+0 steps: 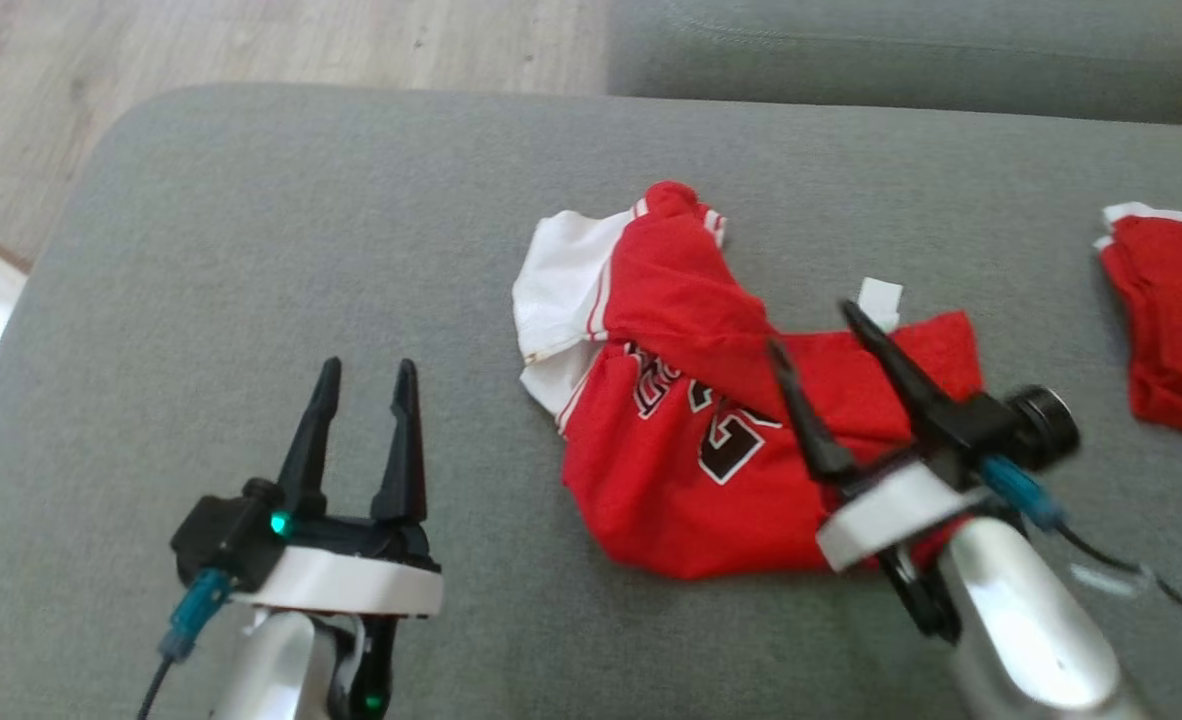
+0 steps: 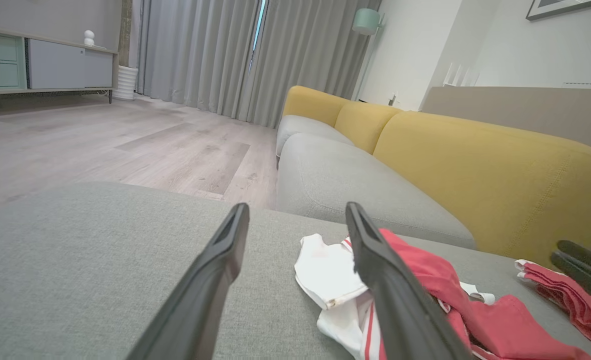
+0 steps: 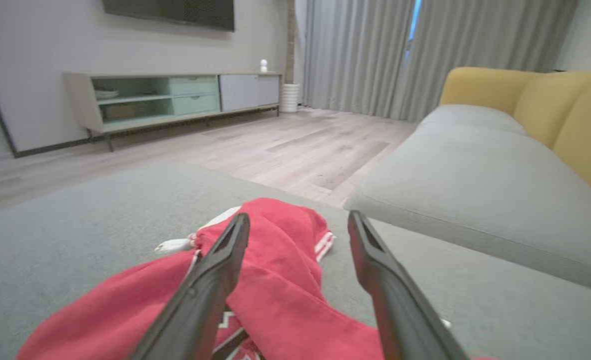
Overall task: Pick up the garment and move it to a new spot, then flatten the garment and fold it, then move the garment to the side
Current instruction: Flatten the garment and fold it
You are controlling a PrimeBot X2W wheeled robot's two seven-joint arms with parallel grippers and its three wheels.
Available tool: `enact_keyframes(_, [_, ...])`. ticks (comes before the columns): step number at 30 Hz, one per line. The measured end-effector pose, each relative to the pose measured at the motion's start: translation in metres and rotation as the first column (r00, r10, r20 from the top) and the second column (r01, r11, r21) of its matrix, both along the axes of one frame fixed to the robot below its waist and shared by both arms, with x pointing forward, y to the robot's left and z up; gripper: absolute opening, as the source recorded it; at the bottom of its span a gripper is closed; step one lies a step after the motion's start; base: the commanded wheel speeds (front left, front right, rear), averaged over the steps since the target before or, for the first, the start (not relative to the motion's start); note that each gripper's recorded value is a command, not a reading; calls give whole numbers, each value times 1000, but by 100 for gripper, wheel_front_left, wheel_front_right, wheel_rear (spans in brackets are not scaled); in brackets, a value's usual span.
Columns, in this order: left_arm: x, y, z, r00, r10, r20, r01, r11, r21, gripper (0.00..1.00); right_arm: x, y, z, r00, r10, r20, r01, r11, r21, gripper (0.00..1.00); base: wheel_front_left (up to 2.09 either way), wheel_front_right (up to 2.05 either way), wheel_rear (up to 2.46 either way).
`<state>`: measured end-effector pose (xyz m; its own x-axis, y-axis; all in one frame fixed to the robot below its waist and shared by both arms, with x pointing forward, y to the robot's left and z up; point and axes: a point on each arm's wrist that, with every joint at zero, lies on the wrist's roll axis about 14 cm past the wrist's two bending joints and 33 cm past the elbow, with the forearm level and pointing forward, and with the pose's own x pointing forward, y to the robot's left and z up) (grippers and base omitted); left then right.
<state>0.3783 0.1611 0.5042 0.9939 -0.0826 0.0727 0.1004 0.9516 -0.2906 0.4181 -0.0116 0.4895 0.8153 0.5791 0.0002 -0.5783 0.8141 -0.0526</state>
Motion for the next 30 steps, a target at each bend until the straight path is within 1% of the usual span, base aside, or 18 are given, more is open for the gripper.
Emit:
enact_keyframes(1, [-1,0,-1,1000,-1,-4,1,1000,0,100,2,9,1,1000,29,0,-29,999,-20,100,0,0,0])
enact_keyframes(2, [-1,0,-1,1000,-1,-4,1,1000,0,100,2,9,1,1000,29,0,-29,999,-20,100,0,0,0])
enact_keyframes(6, [-4,5,-9,999,18,-29,-18,1000,-11,100,9,46,-5,987,157,-29,-160,977,-141,100,0,0,0])
enact_keyframes(8, [-6,8,-11,999,27,-39,-28,999,-15,100,10,62,-13,972,229,-46,-233,946,-223,100,0,0,0])
enact_keyframes(10, [-6,11,-12,998,37,-44,-38,999,-18,100,10,76,-20,955,291,-64,-297,912,-283,100,0,0,0])
enact_keyframes(12, [-6,17,-11,998,52,-42,-53,998,-21,100,9,88,-29,932,350,-89,-359,867,-345,100,0,0,0])
enact_keyframes(15, [-9,22,-13,996,70,-52,-71,997,-23,100,11,99,-42,904,411,-117,-420,803,-423,100,0,0,0])
enact_keyframes(18, [-13,29,-16,994,91,-65,-93,995,-24,100,15,105,-54,883,446,-148,-456,739,-496,100,0,0,0])
enact_keyframes(21, [-17,36,-19,991,115,-74,-118,993,-32,100,19,111,-63,866,471,-165,-479,691,-542,100,0,0,0])
enact_keyframes(23, [-19,40,-19,988,130,-79,-133,990,-40,100,20,111,-71,855,486,-179,-491,649,-581,100,0,0,0])
enact_keyframes(26, [-22,44,-21,985,148,-86,-151,988,-38,100,30,106,-80,860,470,-197,-482,624,-615,100,0,0,0])
enact_keyframes(29, [-22,46,-23,983,155,-93,-159,987,-35,100,49,96,-84,883,425,-201,-447,627,-638,100,0,0,0])
enact_keyframes(30, [-22,46,-23,983,156,-94,-160,987,-35,100,53,95,-84,888,414,-201,-440,634,-636,62,0,0,0])
